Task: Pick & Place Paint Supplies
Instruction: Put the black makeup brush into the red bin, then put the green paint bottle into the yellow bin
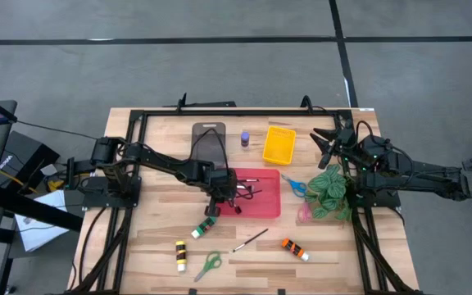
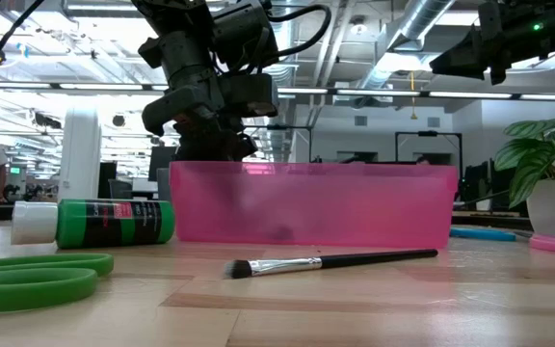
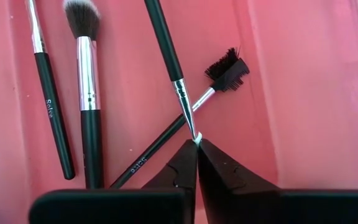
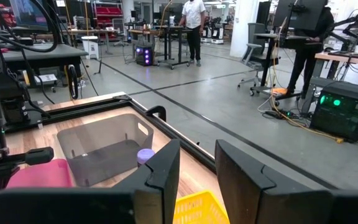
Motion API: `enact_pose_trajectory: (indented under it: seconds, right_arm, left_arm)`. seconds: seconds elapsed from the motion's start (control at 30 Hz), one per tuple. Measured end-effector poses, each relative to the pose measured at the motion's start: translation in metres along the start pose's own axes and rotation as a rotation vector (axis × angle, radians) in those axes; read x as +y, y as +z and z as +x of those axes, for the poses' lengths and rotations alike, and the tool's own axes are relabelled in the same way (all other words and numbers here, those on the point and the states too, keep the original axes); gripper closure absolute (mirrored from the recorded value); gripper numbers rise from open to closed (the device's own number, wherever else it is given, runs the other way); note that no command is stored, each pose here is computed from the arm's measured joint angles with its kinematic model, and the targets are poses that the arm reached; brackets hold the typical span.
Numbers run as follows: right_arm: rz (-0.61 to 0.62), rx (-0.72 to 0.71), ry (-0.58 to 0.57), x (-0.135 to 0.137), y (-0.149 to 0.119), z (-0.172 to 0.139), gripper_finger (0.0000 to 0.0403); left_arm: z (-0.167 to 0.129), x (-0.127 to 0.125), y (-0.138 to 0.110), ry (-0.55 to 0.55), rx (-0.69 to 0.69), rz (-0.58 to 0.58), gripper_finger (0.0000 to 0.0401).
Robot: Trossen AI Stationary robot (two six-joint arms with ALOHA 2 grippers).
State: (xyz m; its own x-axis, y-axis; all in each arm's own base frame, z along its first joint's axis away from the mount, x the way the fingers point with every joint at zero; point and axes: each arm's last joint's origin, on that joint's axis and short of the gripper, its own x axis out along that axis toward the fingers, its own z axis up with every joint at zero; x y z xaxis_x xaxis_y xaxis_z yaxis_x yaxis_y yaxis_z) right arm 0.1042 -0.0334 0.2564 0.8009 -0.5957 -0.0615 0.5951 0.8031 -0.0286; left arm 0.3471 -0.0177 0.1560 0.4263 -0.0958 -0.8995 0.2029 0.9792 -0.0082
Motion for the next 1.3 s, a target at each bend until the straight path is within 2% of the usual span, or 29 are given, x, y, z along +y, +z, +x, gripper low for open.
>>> enact_pose_trajectory:
  seconds: [0.83, 1.3]
  right_arm:
    - [-0.01, 0.003, 0.0, 0.0, -0.0004, 0.0, 0.0305]
    - [-0.009, 0.003, 0.0, 0.0, -0.0003, 0.0, 0.0305]
  left_arm:
    - [0.0, 0.0002, 0.0011, 0.003, -0.011, 0.001, 0.0341]
    - [-0.0021, 0.0007, 0.0016, 0.011, -0.017, 0.001, 0.0336]
